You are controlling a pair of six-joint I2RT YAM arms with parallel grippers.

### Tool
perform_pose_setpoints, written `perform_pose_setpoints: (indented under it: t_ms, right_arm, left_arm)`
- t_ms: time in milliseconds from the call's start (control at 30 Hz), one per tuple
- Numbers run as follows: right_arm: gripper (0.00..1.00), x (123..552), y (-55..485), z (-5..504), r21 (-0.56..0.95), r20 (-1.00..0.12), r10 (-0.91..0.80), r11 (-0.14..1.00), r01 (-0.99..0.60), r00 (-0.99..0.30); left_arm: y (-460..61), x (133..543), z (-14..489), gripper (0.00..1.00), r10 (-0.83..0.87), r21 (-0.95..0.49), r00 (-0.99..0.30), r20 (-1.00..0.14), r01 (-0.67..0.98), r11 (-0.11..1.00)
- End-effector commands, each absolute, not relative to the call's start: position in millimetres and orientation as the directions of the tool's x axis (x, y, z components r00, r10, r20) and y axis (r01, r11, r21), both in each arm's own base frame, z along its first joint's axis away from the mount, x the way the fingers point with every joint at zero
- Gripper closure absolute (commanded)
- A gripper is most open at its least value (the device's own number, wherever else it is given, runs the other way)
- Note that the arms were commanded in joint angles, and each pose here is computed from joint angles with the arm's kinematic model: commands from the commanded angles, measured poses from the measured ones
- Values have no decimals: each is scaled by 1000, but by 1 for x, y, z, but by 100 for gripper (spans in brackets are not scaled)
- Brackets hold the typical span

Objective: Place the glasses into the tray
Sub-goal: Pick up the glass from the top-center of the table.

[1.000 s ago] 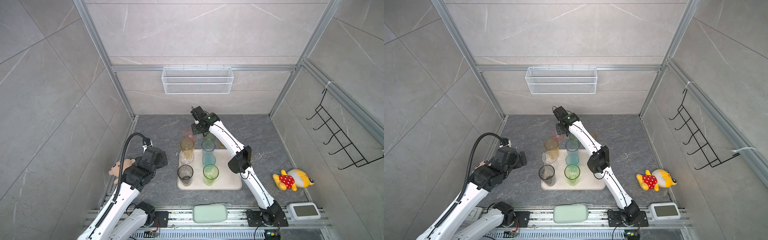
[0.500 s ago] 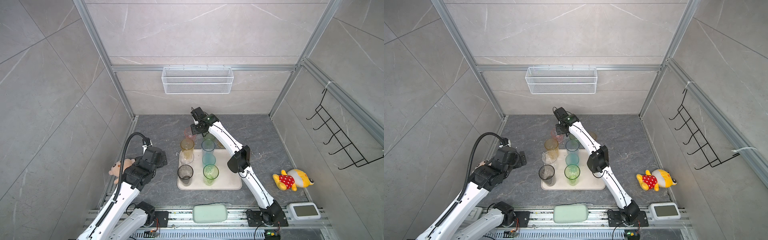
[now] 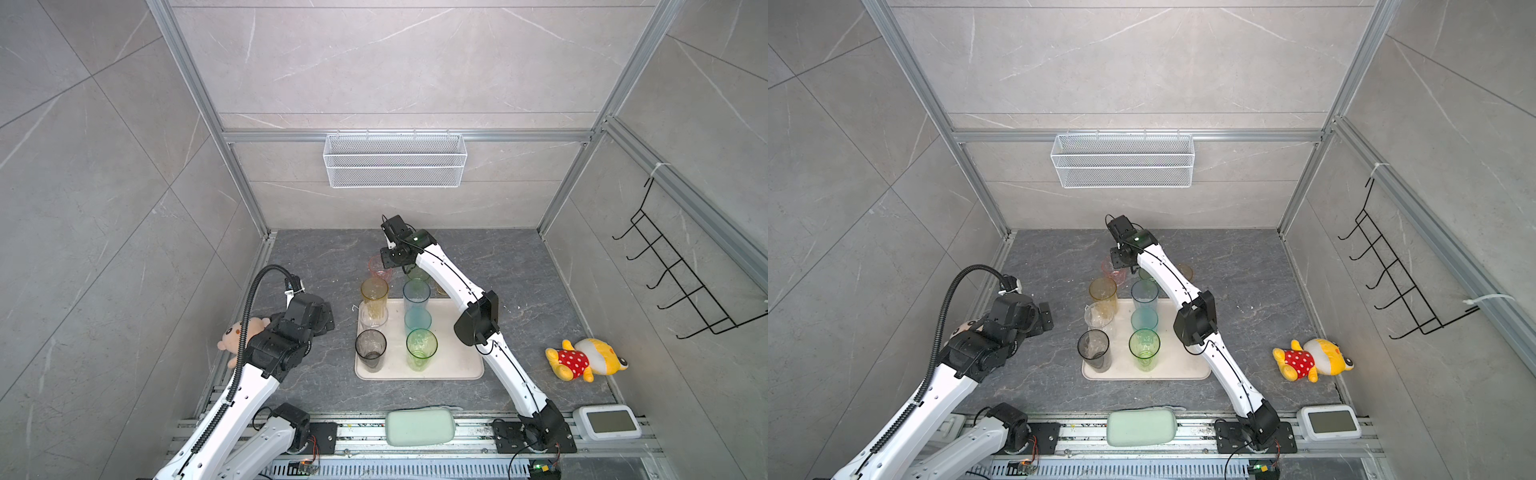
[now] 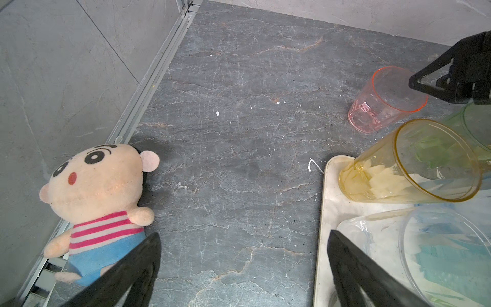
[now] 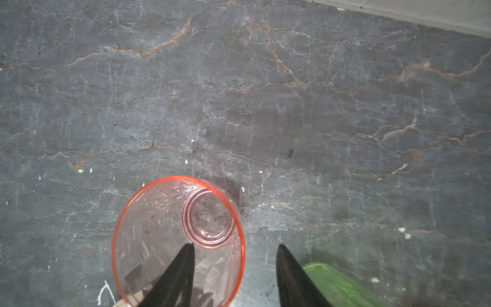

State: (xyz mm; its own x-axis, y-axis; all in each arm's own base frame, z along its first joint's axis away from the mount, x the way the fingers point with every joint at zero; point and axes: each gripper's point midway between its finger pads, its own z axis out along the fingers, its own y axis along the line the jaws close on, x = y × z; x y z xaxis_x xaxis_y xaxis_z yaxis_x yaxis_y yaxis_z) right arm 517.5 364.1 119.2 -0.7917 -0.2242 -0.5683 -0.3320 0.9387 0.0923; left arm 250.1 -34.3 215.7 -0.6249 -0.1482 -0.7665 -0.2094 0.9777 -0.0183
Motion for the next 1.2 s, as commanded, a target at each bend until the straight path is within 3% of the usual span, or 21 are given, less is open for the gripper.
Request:
perform_pose_setpoints:
  t_ms: [0,267,733,867,1167]
  right_arm:
    - [50,524,367,110,100,-575,-220,937,-334,-788]
    - [59,526,368,105,104,-577,-215,938,-332,-788]
    - [66,529,367,93,101,-569,-215,940,-327,-793]
    - [77,529,367,92,101,-568,-218,938,-330,-794]
    - [87,531,368,104,104,-588,-211,938,-331,-781]
  left_arm:
    - [-34,254,227,3,-157,-29,-596,-788,-219,975]
    - [-34,254,227,3,-156,-28,-598,-786,-217,976]
    - [-34,254,225,3,-157,-28,-601,-784,-218,976]
    - [-35,254,224,3,-157,-29,-601,-783,-217,976]
    - [-35,254,223,3,-155,-27,-604,-782,-216,976]
